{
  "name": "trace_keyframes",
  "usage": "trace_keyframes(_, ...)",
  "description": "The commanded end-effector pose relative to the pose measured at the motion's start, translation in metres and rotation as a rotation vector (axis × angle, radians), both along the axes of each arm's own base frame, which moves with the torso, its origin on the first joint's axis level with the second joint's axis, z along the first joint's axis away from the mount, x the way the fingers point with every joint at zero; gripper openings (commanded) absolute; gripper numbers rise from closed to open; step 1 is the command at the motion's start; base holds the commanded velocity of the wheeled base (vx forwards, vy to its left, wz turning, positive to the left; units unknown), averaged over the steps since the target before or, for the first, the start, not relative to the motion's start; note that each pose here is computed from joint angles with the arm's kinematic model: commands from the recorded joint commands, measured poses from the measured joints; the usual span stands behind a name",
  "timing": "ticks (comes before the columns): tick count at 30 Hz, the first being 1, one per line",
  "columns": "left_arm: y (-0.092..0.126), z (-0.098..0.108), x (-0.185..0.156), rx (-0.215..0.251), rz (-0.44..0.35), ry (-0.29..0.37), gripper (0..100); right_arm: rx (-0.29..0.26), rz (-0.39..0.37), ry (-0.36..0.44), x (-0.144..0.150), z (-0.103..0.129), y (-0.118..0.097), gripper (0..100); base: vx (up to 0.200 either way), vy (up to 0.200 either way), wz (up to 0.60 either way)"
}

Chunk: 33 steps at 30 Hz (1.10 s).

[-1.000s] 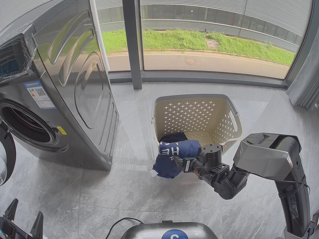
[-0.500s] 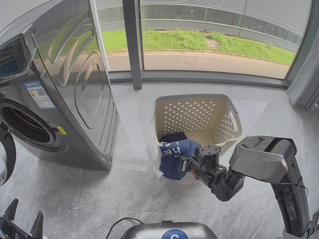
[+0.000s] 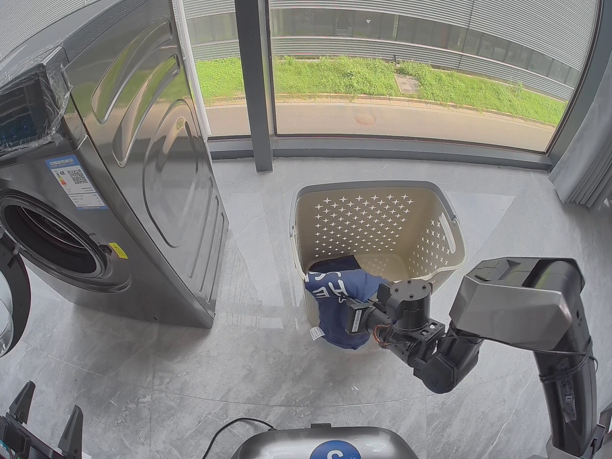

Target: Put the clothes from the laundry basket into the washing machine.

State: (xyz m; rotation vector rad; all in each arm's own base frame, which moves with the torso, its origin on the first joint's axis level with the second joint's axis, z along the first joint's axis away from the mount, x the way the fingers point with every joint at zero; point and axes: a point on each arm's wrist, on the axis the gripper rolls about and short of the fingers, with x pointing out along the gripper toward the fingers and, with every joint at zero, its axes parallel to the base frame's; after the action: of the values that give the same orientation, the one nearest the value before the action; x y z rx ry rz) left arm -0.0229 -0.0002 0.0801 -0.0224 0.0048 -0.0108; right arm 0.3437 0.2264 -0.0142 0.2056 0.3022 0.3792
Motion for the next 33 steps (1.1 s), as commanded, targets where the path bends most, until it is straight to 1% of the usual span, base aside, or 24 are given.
trace_keyframes(1,0.000,-0.004,0.000,-0.001,0.000,0.005,100,0.060,0.027,-0.091,-0.029,0.064,-0.007,0,0.000,0.000,0.00)
trace_keyframes(3,0.000,-0.004,0.000,-0.004,0.000,0.005,100,0.094,0.045,-0.137,-0.048,0.096,-0.013,0,0.000,0.000,0.00)
trace_keyframes(7,0.000,-0.004,0.000,-0.010,0.006,0.005,100,0.175,0.144,-0.223,-0.089,0.150,-0.022,0,0.000,0.000,0.00)
trace_keyframes(9,0.000,-0.004,0.000,-0.008,0.006,0.005,100,0.218,0.176,-0.275,-0.109,0.176,-0.030,0,0.000,0.000,0.00)
trace_keyframes(13,0.000,-0.004,0.000,-0.008,0.006,0.005,100,0.277,0.215,-0.352,-0.142,0.212,-0.045,0,0.000,0.000,0.00)
trace_keyframes(14,0.000,-0.004,0.000,-0.008,0.006,0.005,100,0.277,0.215,-0.352,-0.142,0.212,-0.045,0,0.000,0.000,0.00)
trace_keyframes(15,0.000,-0.004,0.000,-0.008,0.005,0.005,100,0.302,0.218,-0.386,-0.153,0.225,-0.054,0,0.000,0.000,0.00)
trace_keyframes(16,0.000,-0.004,0.000,-0.007,0.005,0.005,100,0.314,0.222,-0.404,-0.157,0.232,-0.057,0,0.000,0.000,0.00)
trace_keyframes(19,0.000,-0.004,0.000,-0.001,0.005,0.005,100,0.297,0.227,-0.420,-0.162,0.238,-0.064,0,0.000,0.000,0.00)
trace_keyframes(22,0.000,-0.004,0.000,0.009,0.000,0.003,100,0.293,0.236,-0.428,-0.167,0.239,-0.068,0,0.000,0.000,0.00)
trace_keyframes(26,0.000,-0.004,0.000,0.002,0.002,0.003,100,0.274,0.241,-0.423,-0.169,0.234,-0.069,0,-0.200,0.000,0.00)
trace_keyframes(33,0.000,-0.004,0.000,0.004,-0.001,0.008,100,0.274,0.242,-0.425,-0.170,0.235,-0.069,0,-0.200,0.000,0.00)
